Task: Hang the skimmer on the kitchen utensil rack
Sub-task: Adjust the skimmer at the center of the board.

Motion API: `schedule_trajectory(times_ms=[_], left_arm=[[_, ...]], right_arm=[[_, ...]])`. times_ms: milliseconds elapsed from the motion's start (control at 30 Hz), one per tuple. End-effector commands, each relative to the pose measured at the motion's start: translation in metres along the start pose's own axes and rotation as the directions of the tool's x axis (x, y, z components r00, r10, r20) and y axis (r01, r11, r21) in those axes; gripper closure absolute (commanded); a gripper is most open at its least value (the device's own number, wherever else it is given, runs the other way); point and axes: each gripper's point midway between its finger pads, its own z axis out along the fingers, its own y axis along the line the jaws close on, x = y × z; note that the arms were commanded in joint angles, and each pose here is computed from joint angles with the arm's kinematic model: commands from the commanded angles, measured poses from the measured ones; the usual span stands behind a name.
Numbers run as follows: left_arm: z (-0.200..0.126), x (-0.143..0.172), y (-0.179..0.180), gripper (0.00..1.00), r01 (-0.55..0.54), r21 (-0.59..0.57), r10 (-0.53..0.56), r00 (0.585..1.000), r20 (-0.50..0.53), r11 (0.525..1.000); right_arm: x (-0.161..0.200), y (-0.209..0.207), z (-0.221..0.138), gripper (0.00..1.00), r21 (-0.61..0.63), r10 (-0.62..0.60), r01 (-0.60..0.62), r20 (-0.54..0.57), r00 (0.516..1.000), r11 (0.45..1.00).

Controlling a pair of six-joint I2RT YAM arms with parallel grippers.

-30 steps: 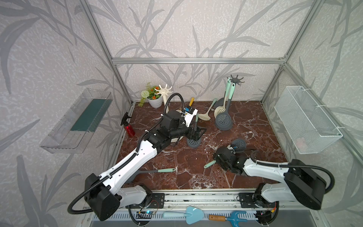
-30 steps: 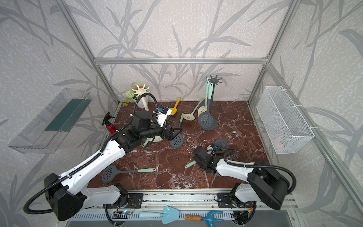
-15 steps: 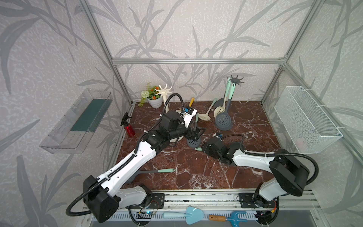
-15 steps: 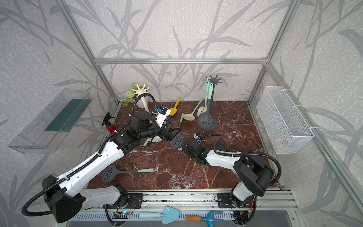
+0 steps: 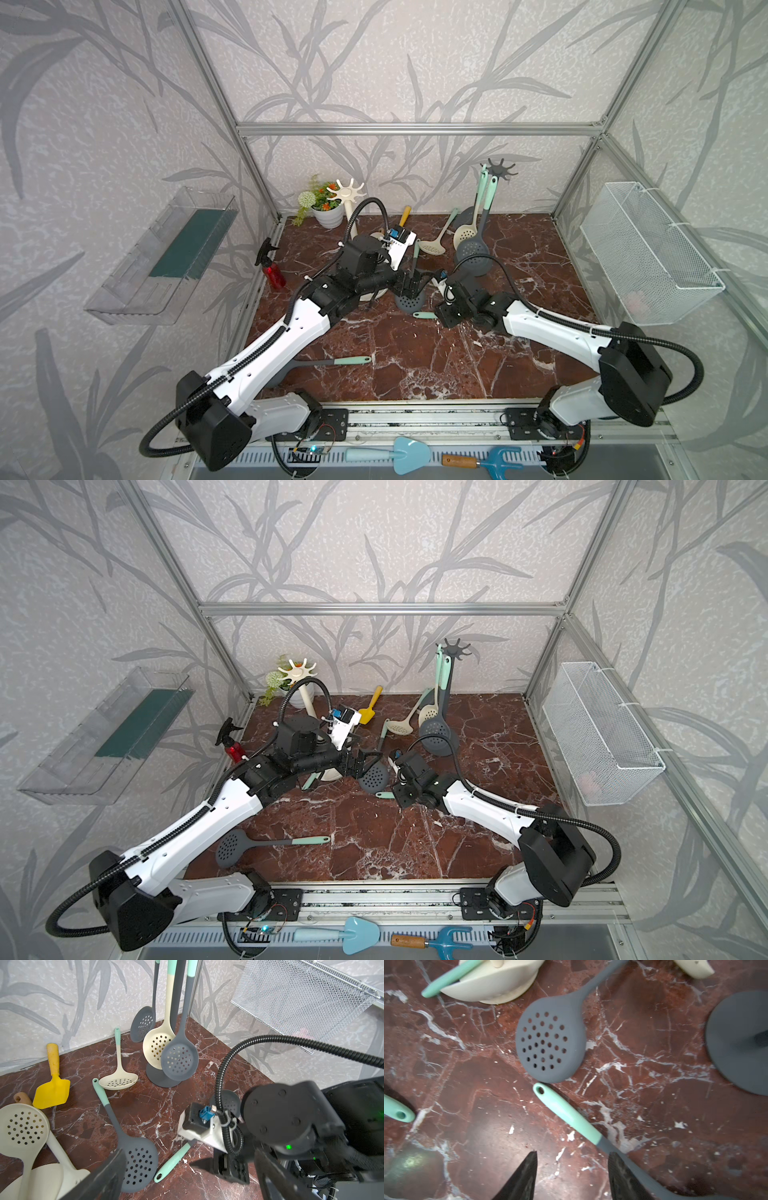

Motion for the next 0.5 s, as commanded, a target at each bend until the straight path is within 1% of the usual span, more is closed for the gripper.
schedule_trajectory(times_ms=[0, 133, 300, 400, 467], left_arm=[[-0.003, -0.002, 0.003, 0.06, -0.032, -0.026, 0.032, 0.999, 0.006, 0.999], [-0.003, -0.003, 0.009, 0.06, -0.020, -0.063, 0.021, 1.000, 0.010, 0.998], [-0.002, -0.003, 0.024, 0.06, 0.003, -0.147, -0.002, 1.000, 0.008, 0.989], [-0.002, -0.002, 0.031, 0.06, 0.012, -0.184, -0.012, 1.000, 0.000, 0.983], [-0.001, -0.002, 0.033, 0.07, 0.017, -0.196, -0.019, 1.000, -0.007, 0.980]], right_arm=[[0.011, -0.017, -0.006, 0.44, -0.014, -0.125, 0.125, -0.029, 0.992, 0.992], [0.019, -0.023, -0.005, 0.44, -0.041, -0.186, 0.184, -0.052, 0.981, 0.982], [0.029, -0.019, 0.000, 0.44, -0.091, -0.293, 0.286, -0.077, 0.953, 0.954], [0.034, -0.020, 0.006, 0.44, -0.110, -0.311, 0.300, -0.106, 0.944, 0.948], [0.039, -0.023, 0.011, 0.44, -0.107, -0.316, 0.303, -0.147, 0.937, 0.947]])
